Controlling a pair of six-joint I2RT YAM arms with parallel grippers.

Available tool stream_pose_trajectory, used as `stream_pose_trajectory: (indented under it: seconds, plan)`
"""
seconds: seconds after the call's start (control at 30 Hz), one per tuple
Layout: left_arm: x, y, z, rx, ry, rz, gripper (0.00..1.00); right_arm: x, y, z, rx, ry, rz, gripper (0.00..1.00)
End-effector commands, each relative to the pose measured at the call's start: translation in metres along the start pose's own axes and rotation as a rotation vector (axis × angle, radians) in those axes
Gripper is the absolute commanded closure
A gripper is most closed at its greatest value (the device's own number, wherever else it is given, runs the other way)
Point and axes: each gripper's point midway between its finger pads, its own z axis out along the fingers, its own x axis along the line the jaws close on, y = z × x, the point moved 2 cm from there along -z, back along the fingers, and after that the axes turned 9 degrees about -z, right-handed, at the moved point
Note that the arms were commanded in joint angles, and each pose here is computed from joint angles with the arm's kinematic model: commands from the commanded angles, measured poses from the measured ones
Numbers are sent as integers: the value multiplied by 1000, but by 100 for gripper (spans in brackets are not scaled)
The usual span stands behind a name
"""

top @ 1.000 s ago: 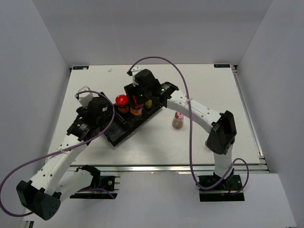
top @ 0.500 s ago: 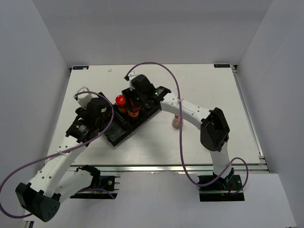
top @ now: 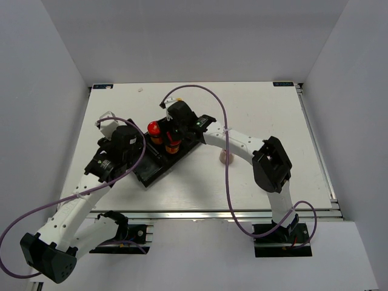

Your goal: Organize the condiment bottles

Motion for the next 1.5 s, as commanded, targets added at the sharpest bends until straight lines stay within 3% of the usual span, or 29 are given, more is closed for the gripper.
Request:
stream_pose_trajectory:
  seconds: [0.0,0.03,0.23,0.37,0.63,0.77,0.8,0.83,0.97,1.03,1.17,1.37,1.47]
  plan:
    - [-1,-2,-2,14,-16,-9,2,10,58,-17,-193,36,-12,20]
    - [-2,-1,-1,15,-18,-7,2,11,62,-19,-204,39,-13,11]
    - [-16,-6,-3,66,-72,2,2,16,88,-48,-273,80,-37,11]
    - [-33,-16,-4,136,-155,30,2,1,92,-84,-323,9,-16,11]
    - [-94,-55,-14,272,-388,145,2,-75,18,-160,-336,-183,195,11]
    - [-130,-89,-25,313,-473,253,2,-117,-41,-199,-351,-307,364,11]
    - [-137,-111,-22,371,-486,296,2,-122,-46,-222,-401,-332,421,11]
    - [-150,-113,-22,373,-512,307,2,-143,-76,-224,-374,-423,475,11]
    - [-180,-154,-21,428,-575,429,2,-184,-116,-275,-440,-675,630,11]
    - [-194,-185,-24,504,-658,502,2,-192,-133,-295,-433,-762,663,11]
    - [-226,-211,-22,523,-699,601,2,-198,-156,-317,-384,-869,673,11]
    - [-238,-259,-15,624,-750,677,2,-194,-167,-328,-353,-884,675,11]
    - [-244,-266,-3,592,-704,698,2,-193,-164,-326,-353,-865,669,11]
